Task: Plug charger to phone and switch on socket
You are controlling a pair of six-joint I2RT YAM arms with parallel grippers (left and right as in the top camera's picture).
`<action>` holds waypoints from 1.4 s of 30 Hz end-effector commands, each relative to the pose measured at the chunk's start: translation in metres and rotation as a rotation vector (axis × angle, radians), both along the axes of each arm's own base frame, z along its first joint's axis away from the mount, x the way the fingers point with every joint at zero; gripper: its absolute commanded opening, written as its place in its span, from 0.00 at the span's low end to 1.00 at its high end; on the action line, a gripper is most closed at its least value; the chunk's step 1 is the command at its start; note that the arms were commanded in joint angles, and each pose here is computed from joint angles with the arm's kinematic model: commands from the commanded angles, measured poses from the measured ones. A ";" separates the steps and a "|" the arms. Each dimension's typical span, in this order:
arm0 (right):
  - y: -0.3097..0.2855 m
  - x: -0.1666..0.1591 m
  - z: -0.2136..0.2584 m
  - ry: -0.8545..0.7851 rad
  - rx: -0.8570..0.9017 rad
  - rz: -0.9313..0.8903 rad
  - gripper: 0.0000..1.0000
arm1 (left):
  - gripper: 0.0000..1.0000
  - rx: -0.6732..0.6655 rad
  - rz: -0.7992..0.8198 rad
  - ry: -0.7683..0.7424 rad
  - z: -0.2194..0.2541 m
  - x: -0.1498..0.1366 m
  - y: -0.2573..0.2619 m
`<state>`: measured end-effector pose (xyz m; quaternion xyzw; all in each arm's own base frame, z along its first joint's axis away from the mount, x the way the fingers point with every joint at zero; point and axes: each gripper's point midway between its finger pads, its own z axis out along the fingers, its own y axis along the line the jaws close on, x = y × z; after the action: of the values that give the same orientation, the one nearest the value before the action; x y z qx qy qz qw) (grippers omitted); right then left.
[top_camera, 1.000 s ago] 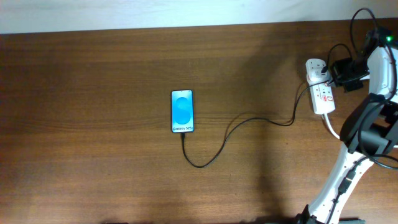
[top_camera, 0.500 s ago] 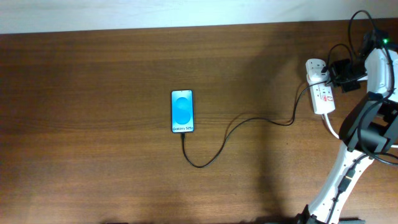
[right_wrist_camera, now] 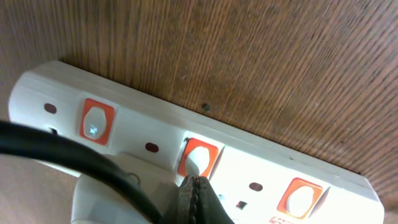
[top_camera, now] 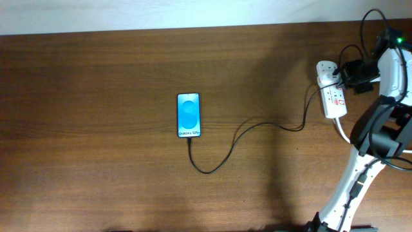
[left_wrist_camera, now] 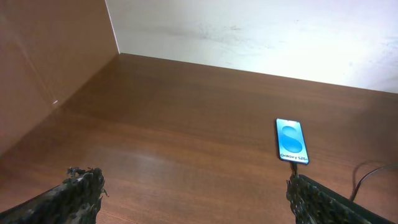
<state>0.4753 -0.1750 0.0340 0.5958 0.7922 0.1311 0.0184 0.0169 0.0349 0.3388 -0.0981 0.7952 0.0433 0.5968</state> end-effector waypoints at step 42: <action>-0.061 -0.090 0.231 -0.125 -0.345 -0.152 0.04 | 0.99 0.006 -0.005 -0.014 0.001 -0.002 -0.001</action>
<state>0.4041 -0.2393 0.1665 0.6386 0.7663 0.0369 0.0604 0.0170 0.0349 0.3391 -0.0981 0.7949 0.0432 0.5972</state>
